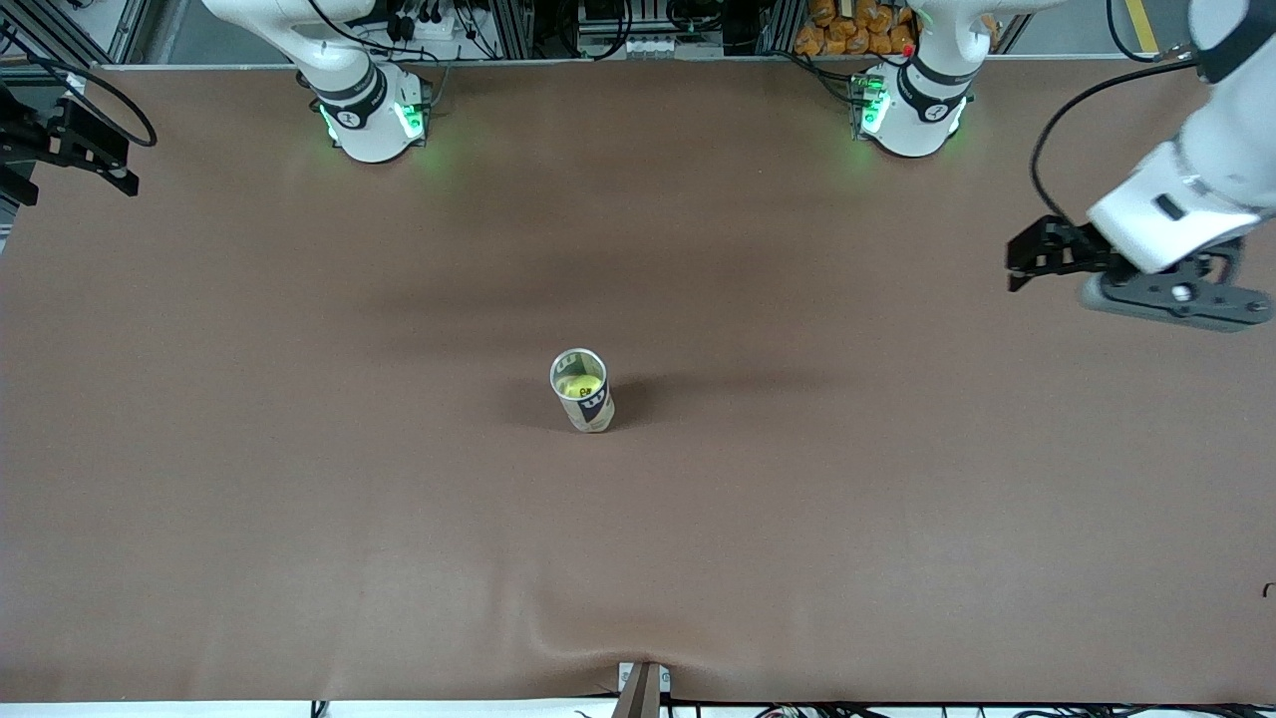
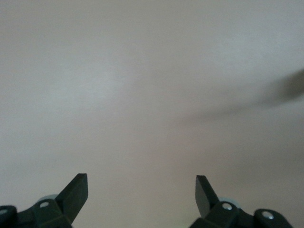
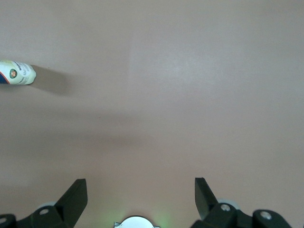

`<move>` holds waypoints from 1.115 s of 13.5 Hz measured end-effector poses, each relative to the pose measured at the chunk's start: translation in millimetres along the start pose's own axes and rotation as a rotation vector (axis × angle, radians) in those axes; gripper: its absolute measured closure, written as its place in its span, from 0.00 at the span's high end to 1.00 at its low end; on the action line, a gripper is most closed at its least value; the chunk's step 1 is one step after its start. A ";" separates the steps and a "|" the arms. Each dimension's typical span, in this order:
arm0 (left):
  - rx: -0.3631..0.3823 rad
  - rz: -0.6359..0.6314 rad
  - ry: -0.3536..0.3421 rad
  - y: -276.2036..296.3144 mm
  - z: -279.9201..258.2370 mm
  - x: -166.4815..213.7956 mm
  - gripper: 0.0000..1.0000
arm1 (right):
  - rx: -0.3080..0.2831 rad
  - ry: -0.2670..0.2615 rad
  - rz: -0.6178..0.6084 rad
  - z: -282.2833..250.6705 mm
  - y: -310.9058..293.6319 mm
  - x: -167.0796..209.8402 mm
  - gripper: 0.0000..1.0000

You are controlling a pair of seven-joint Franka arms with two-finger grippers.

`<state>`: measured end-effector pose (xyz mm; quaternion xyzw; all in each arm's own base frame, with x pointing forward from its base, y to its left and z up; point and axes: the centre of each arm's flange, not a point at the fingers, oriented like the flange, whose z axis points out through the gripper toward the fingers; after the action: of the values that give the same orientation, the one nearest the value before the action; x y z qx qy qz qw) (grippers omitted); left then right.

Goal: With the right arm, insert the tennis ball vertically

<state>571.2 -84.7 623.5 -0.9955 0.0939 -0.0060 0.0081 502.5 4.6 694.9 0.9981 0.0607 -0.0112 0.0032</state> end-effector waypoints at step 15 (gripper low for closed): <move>0.013 -0.060 -0.061 -24.3 -44.4 -62.8 1.00 | 0.017 0.001 -0.004 0.4 -2.2 0.5 1.00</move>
<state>513.5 -49.8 667.7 -0.9975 0.0637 0.0237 0.0176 502.6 6.9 694.5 0.9980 0.0625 -0.0114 -0.0052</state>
